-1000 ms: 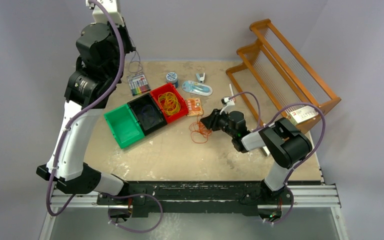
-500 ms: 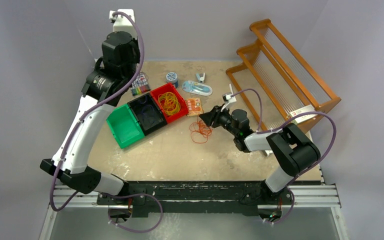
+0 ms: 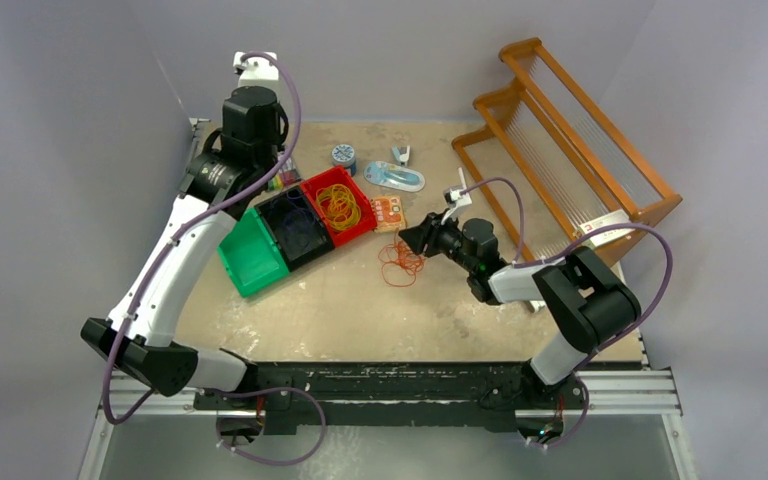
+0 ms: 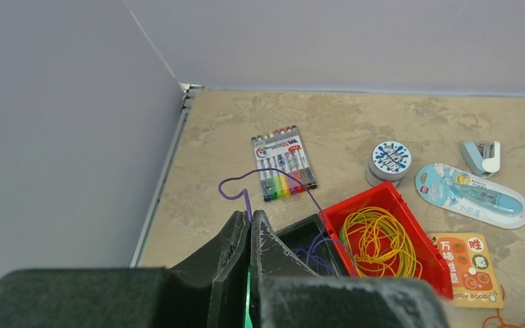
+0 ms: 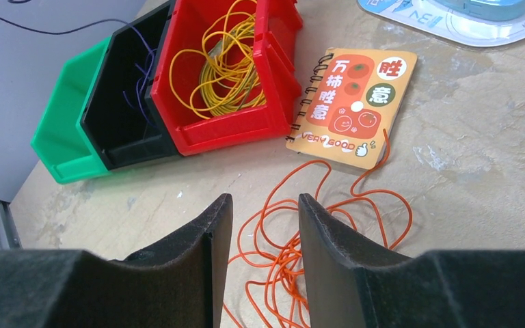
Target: Untangle the cables
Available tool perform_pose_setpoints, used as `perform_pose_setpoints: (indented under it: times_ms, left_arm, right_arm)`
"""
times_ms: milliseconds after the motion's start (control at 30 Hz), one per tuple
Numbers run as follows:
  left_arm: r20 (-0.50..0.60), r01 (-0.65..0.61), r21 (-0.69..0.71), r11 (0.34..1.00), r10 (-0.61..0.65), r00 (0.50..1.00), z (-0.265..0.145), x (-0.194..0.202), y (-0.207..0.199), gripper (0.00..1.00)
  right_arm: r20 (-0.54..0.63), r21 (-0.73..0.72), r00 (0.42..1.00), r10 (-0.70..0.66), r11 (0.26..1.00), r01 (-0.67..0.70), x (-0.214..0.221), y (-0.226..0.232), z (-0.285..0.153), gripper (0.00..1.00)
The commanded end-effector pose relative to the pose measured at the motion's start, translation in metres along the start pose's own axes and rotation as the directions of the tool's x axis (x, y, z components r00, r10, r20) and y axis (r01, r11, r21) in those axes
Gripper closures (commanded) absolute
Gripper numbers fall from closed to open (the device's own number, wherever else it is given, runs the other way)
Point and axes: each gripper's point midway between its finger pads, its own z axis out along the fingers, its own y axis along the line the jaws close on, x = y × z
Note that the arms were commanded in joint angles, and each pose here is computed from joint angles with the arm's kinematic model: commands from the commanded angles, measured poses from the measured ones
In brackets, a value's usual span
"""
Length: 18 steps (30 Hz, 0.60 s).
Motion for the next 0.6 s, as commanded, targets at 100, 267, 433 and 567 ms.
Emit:
perform_pose_setpoints:
  times_ms: [100,267,433,567]
  left_arm:
    - [0.045,0.068,-0.017,0.998,-0.068,0.997,-0.005,-0.008,0.011,1.00]
    - [0.007,0.056,-0.026,0.998,-0.056,0.998,0.002,0.011,0.009,1.00]
    - [-0.032,0.041,-0.028,0.999,-0.042,0.999,0.007,0.027,0.008,1.00]
    - [-0.077,0.029,-0.009,1.000,-0.029,0.997,0.013,0.042,0.002,1.00]
  right_arm:
    - [0.053,-0.053,0.998,-0.035,0.998,0.037,-0.023,0.015,0.003,0.57]
    - [0.056,-0.051,0.998,-0.035,0.998,0.037,-0.023,0.015,0.002,0.57]
    - [0.052,-0.049,0.998,-0.034,0.998,0.037,-0.021,0.014,0.002,0.57]
    - [0.052,-0.052,0.998,-0.033,0.998,0.036,-0.021,0.014,0.003,0.57]
